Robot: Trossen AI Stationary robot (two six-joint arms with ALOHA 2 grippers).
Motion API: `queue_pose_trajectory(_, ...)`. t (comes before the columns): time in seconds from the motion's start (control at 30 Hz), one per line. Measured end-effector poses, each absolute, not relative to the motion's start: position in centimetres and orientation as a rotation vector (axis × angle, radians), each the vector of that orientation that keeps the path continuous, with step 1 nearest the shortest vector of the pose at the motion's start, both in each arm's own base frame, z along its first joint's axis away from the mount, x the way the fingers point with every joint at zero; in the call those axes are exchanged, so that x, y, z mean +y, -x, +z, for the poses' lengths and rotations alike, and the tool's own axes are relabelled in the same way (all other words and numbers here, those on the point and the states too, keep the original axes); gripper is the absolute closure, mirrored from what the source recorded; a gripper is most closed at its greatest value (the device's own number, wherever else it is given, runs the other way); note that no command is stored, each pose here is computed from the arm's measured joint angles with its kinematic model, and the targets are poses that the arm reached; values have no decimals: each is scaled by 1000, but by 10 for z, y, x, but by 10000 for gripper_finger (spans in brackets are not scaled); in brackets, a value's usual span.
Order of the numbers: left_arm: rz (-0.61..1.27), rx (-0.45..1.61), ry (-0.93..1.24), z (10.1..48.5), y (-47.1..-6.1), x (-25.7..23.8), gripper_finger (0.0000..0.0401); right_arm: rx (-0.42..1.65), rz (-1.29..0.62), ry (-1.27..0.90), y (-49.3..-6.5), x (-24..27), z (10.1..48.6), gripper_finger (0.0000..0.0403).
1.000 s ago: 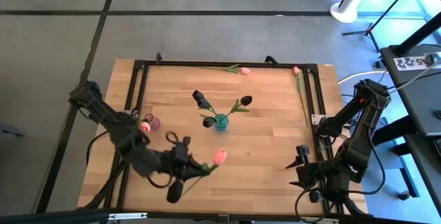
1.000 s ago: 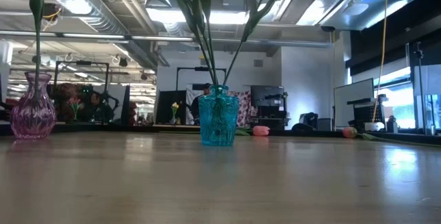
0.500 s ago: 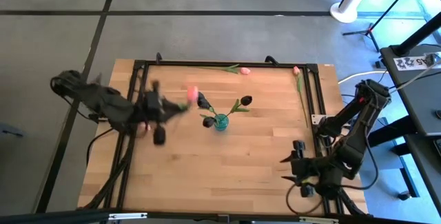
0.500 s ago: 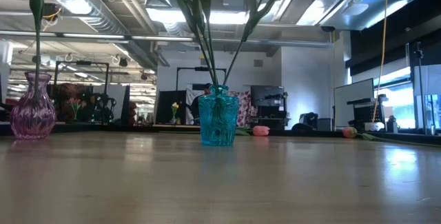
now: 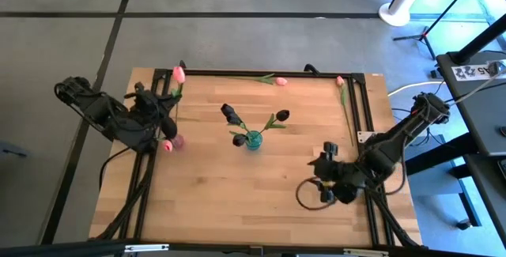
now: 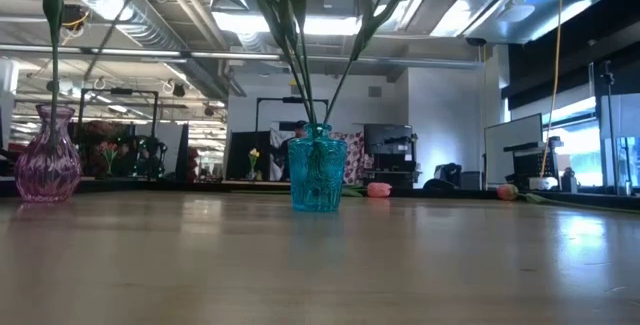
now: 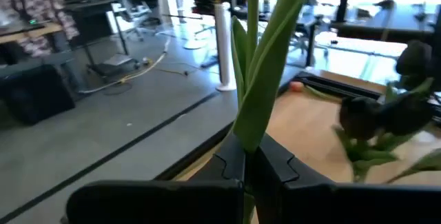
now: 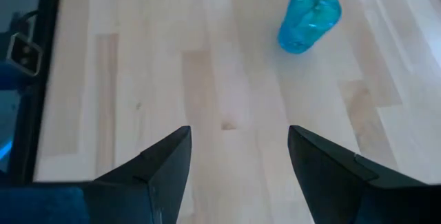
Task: Sort flowers into vase by color
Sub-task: Put the bottom pink tulip into the pink vase
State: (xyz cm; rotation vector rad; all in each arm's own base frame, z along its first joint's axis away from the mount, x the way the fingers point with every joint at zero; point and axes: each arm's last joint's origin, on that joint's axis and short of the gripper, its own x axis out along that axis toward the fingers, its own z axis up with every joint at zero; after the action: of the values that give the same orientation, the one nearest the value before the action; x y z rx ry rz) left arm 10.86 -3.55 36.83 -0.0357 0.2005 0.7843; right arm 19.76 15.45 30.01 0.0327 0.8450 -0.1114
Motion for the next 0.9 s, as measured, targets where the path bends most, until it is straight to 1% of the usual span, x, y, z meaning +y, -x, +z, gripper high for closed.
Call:
queue_pose_trajectory(0.1,807,190,41,352,-102,-32,399,856,-130,-54,-203,148,300,162)
queue_pose_trajectory(0.2,799,192,41,343,-96,-29,399,861,-141,-62,-206,143,300,162)
queue_pose_trajectory(0.4,752,198,103,343,-86,-23,399,863,-179,-85,-213,134,300,162)
queue_pose_trajectory(0.73,698,228,110,344,-74,-16,398,866,-219,-96,-220,122,300,162)
queue_pose_trajectory(0.9,705,257,90,326,-79,-20,398,838,-254,-66,-220,121,300,162)
